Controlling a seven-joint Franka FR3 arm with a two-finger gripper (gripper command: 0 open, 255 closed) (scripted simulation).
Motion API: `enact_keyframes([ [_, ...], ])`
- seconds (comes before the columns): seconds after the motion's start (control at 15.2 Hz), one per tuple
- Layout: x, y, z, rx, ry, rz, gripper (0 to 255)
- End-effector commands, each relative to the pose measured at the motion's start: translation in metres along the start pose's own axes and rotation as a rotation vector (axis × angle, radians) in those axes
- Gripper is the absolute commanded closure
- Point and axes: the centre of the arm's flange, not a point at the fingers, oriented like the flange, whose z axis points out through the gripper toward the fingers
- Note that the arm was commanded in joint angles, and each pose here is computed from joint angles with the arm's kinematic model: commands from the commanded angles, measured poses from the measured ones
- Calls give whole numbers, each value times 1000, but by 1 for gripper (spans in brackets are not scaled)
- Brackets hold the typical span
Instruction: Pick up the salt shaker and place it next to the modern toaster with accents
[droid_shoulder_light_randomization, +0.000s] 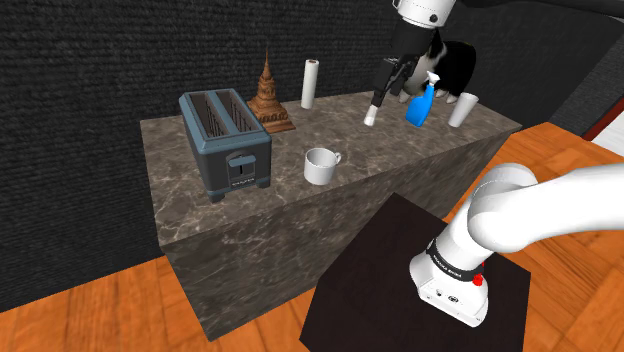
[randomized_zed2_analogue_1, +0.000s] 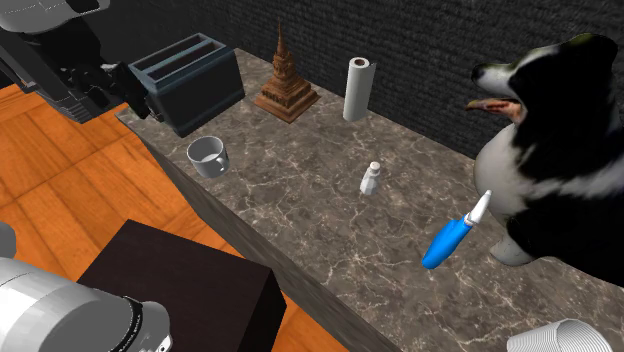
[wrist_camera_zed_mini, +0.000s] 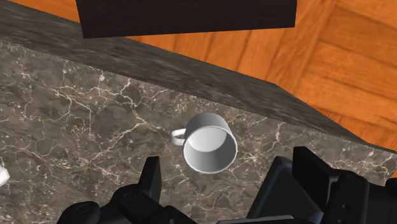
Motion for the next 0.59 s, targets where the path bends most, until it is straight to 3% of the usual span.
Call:
enact_keyframes([
  [0.0,0,0,0,0,0,0,0],
  [0.53,34,89,46,17,34,57,0],
])
